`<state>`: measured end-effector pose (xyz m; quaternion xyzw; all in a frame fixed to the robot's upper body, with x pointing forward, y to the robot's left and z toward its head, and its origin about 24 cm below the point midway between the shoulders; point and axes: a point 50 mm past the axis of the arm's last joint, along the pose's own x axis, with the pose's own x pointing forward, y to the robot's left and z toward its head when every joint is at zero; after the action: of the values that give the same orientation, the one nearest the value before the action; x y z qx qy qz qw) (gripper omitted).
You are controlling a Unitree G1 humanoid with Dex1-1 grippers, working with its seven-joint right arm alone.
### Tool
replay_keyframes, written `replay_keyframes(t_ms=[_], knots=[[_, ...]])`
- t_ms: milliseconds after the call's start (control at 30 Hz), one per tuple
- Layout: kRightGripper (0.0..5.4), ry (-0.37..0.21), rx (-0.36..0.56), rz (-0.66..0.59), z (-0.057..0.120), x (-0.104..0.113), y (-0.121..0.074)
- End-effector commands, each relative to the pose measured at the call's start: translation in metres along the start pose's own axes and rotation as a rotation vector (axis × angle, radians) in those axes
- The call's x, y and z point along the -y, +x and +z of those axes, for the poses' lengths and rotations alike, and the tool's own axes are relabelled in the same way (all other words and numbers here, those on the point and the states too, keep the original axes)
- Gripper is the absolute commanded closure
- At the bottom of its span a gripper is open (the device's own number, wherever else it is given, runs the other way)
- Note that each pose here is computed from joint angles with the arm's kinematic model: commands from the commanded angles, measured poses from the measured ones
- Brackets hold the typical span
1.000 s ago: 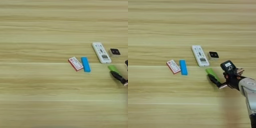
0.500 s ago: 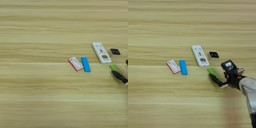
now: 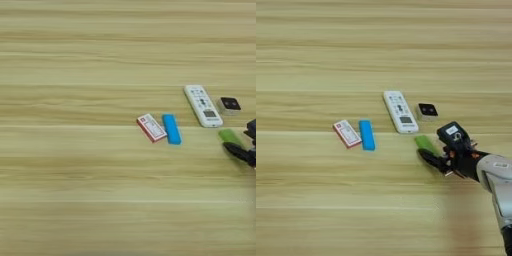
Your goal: Move the objects on the table
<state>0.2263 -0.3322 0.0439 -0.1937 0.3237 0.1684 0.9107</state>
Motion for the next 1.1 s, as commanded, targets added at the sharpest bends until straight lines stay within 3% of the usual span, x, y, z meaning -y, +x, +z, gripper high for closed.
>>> replay_keyframes(t_ms=[33, 400, 533, 833, 1100], knots=[[2.6, 0.056, -0.185, 0.106, -0.042, -0.023, 0.008], [3.93, 0.061, -0.187, 0.133, -0.042, -0.028, 0.013], [3.94, 0.059, -0.169, 0.118, -0.039, -0.028, 0.016], [3.96, 0.107, 0.017, -0.002, -0.002, -0.019, 0.022], [3.99, 0.102, 0.156, -0.101, 0.034, -0.018, 0.008]])
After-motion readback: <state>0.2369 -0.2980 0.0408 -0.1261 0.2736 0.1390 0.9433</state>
